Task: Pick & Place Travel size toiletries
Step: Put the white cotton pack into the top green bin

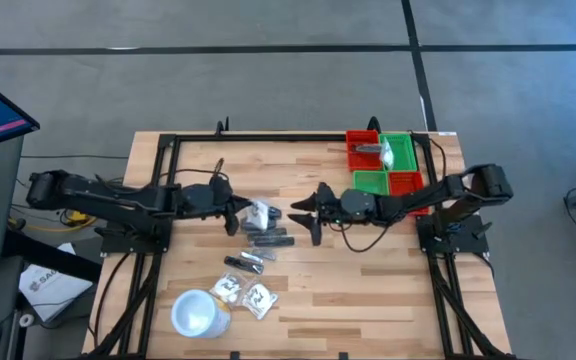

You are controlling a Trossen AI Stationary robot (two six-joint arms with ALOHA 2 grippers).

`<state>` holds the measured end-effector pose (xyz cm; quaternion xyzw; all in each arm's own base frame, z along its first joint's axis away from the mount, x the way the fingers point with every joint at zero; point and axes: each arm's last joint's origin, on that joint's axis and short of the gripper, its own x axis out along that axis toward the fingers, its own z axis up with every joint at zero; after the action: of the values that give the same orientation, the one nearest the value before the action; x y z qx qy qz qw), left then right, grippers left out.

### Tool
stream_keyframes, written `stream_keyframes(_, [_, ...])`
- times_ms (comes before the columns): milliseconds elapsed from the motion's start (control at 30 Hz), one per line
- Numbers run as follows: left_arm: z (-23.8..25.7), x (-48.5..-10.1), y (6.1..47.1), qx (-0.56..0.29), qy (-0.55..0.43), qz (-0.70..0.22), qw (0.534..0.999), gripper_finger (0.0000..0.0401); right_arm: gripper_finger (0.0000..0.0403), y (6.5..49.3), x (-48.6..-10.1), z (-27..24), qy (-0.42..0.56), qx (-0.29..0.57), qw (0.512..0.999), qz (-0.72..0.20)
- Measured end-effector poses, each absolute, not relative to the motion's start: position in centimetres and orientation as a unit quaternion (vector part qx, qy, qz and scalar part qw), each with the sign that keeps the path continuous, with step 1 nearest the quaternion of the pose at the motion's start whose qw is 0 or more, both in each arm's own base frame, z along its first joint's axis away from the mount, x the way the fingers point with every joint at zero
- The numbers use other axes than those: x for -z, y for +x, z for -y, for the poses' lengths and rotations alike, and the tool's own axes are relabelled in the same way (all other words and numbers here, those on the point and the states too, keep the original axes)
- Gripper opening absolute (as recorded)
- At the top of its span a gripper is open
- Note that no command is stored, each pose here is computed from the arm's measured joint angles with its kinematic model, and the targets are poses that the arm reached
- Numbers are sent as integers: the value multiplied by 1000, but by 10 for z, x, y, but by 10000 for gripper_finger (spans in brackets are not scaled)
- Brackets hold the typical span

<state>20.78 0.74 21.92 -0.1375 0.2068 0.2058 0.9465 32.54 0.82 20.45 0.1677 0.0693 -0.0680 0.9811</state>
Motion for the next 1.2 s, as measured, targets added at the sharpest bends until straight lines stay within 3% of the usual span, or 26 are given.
stream_keyframes(667, [0,-222,277,-235,-22,-231,944,5,158,336,-200,10,206,68,973,-84])
stream_keyframes(800, [0,-223,278,-234,-24,-224,946,5,115,336,-199,15,209,76,971,-85])
stream_keyframes(967, [1,-224,278,-231,-20,-220,947,5,14,336,-198,17,189,78,974,-94])
stream_keyframes(1200, [1,-224,278,-227,-7,-224,948,20,2,335,-196,19,179,82,975,-105])
